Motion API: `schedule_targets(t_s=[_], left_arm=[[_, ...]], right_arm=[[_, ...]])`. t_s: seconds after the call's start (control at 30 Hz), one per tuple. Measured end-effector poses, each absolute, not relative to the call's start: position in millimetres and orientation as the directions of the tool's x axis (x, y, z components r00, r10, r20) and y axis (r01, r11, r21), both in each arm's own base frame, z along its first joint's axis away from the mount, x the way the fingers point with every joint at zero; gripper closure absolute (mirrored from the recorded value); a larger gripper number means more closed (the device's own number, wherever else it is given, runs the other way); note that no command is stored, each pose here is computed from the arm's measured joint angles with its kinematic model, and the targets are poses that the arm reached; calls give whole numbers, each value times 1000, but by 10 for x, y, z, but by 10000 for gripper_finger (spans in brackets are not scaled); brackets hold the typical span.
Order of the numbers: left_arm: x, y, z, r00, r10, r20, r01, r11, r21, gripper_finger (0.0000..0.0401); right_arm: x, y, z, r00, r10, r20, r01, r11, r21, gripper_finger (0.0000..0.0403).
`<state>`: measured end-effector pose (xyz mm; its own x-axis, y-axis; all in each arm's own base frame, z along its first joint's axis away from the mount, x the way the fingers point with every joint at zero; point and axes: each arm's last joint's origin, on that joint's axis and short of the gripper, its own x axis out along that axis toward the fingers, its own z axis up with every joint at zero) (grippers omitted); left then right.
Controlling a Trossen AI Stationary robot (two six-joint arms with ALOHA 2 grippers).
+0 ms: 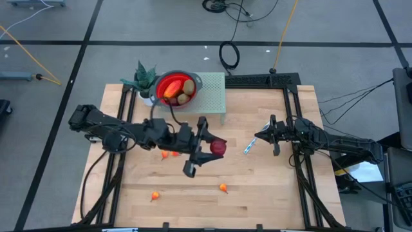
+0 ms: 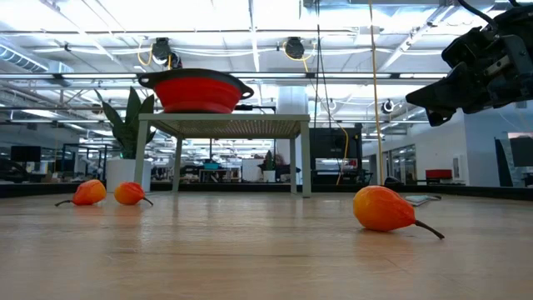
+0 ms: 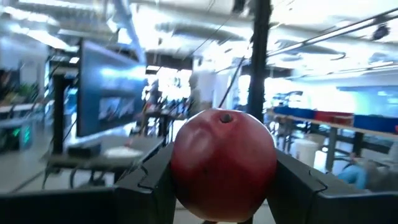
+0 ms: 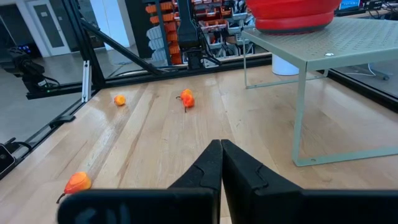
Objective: Pick & Place Fruit
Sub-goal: Put the pomegranate into the red strainer bowl on the shelf
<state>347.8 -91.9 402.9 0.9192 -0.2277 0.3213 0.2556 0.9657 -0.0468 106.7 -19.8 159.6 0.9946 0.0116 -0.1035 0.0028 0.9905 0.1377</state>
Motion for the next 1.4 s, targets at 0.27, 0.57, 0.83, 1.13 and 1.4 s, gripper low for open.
schedule_targets(t_s=[0.27,0.57,0.83,1.13,1.4], left_arm=[[3464,-928,4059,897,-266,352,291,957,-19,215],[3462,-927,4065,896,-264,358,308,949,-71,215],[3465,-867,4079,930,-28,367,200,875,-440,215],[3432,-779,4127,885,268,382,126,652,-748,215],[3427,-747,4110,858,381,344,5,664,-748,215]], right_arm=[[1067,-198,1596,995,11,-103,3,990,138,403],[1067,-198,1596,995,11,-103,3,990,138,403],[1067,-198,1596,995,11,-103,3,990,138,403],[1067,-198,1596,995,12,-104,3,990,138,403],[1067,-198,1597,995,12,-103,3,990,138,403]])
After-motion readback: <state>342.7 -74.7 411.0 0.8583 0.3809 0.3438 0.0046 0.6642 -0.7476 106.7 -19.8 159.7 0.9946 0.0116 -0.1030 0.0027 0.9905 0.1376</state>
